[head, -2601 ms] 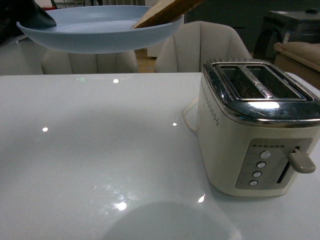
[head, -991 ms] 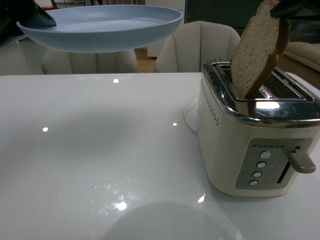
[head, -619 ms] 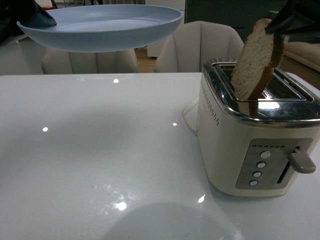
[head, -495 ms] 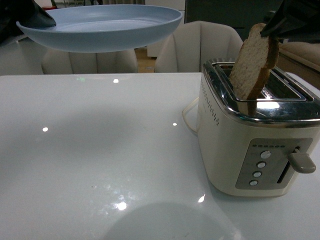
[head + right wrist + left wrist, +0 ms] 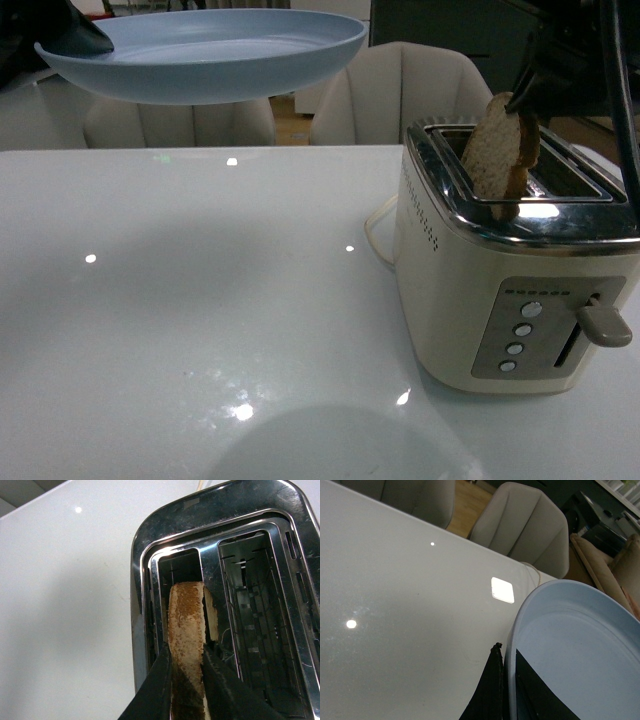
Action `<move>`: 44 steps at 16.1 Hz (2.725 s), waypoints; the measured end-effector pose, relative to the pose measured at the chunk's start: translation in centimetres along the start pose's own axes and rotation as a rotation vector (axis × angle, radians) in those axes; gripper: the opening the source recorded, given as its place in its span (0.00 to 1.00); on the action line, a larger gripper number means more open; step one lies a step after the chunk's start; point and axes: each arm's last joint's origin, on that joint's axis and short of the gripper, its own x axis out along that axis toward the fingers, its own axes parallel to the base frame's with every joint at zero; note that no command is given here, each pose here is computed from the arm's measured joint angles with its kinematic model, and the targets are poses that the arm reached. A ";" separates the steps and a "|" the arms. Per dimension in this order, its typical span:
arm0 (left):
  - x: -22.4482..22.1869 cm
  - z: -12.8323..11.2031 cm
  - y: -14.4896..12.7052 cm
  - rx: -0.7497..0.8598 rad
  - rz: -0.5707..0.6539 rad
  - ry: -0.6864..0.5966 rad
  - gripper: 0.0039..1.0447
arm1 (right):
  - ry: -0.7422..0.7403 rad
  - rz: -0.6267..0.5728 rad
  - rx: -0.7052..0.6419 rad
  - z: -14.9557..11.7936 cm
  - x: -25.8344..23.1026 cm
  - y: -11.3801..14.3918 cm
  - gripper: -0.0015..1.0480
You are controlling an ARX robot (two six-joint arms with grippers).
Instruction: Left arm holds plate, right arm toasts bread
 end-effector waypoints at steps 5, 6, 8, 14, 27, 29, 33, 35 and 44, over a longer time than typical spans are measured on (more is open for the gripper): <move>0.0 0.0 0.0 0.000 0.000 0.000 0.03 | -0.008 -0.008 0.028 0.3 -0.1 -1.0 0.66; 0.0 0.0 0.0 0.000 0.000 0.000 0.03 | -0.012 -0.009 0.031 0.4 -0.3 -1.1 0.77; 0.0 0.0 0.0 0.000 0.000 0.000 0.03 | -0.018 -0.003 0.034 0.6 -0.6 -1.0 0.96; 0.0 0.0 0.0 0.000 0.000 0.000 0.03 | -0.051 -0.005 0.023 0.9 -0.9 -0.8 0.94; 0.0 0.0 0.0 0.000 0.000 0.000 0.03 | -0.626 -0.384 -0.331 -4.5 -13.8 -6.4 0.94; 0.0 0.0 0.0 0.000 0.000 0.000 0.03 | -0.675 -0.334 -0.339 -4.7 -13.9 -6.8 0.91; 0.0 0.0 0.0 0.000 -0.001 -0.002 0.03 | -0.775 -0.109 -0.412 -11.2 -14.6 -8.5 0.46; 0.0 0.0 0.0 0.000 0.000 -0.001 0.03 | -0.732 -0.118 -0.409 -14.0 -14.7 -9.5 0.28; 0.0 0.0 0.0 0.000 0.000 0.000 0.03 | -0.786 -0.106 -0.411 -20.8 -16.0 -11.5 0.02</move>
